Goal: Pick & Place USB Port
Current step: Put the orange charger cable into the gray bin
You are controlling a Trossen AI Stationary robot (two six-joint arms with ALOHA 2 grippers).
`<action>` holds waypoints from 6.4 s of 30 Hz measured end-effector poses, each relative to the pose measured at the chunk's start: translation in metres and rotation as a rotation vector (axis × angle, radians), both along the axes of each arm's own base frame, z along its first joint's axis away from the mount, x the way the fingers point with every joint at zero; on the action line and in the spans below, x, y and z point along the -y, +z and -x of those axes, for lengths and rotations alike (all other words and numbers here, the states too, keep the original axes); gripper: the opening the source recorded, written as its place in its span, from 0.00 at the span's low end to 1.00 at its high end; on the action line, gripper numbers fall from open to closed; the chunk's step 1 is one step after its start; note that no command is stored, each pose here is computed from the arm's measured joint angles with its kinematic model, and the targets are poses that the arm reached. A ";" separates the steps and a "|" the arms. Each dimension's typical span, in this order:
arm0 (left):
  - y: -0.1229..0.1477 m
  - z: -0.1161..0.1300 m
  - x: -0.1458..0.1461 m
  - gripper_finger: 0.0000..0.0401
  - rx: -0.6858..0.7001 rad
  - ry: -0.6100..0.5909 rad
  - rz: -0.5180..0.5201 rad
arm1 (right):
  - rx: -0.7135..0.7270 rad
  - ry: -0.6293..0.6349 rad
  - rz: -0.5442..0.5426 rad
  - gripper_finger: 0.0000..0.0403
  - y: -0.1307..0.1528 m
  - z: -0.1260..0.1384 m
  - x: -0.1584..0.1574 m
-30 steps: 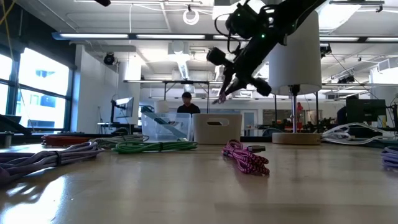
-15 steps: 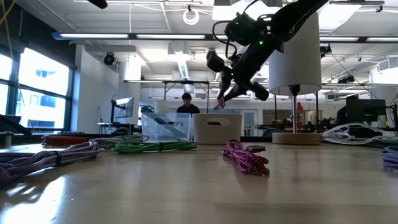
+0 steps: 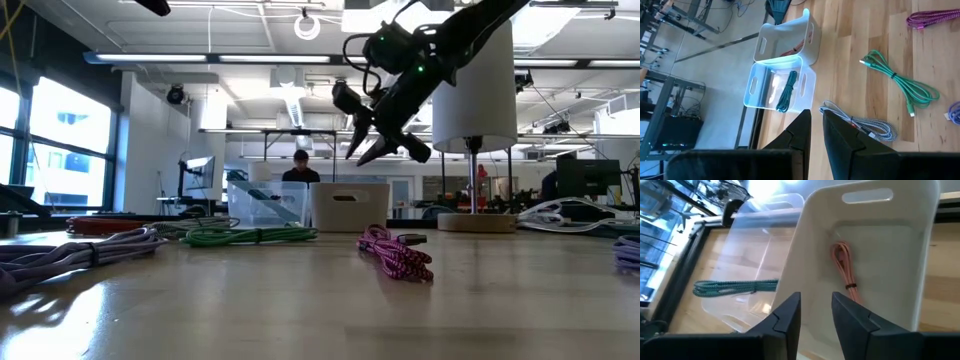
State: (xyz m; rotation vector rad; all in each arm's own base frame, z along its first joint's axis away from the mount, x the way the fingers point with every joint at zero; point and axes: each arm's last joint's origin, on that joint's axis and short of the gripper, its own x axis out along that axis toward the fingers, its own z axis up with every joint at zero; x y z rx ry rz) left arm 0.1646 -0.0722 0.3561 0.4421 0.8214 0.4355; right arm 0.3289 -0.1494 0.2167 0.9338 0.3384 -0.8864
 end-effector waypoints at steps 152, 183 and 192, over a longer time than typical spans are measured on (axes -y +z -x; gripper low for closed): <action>-0.224 0.014 -0.117 0.55 -0.433 -0.011 0.432 | 0.301 1.186 0.607 0.25 0.171 0.149 -0.214; -0.128 0.000 -0.116 0.06 0.099 0.068 0.623 | 0.276 1.201 0.688 0.25 0.171 0.149 -0.213; -0.046 0.002 -0.109 0.06 0.668 -0.191 0.488 | 0.159 1.034 0.883 0.25 0.174 0.147 -0.207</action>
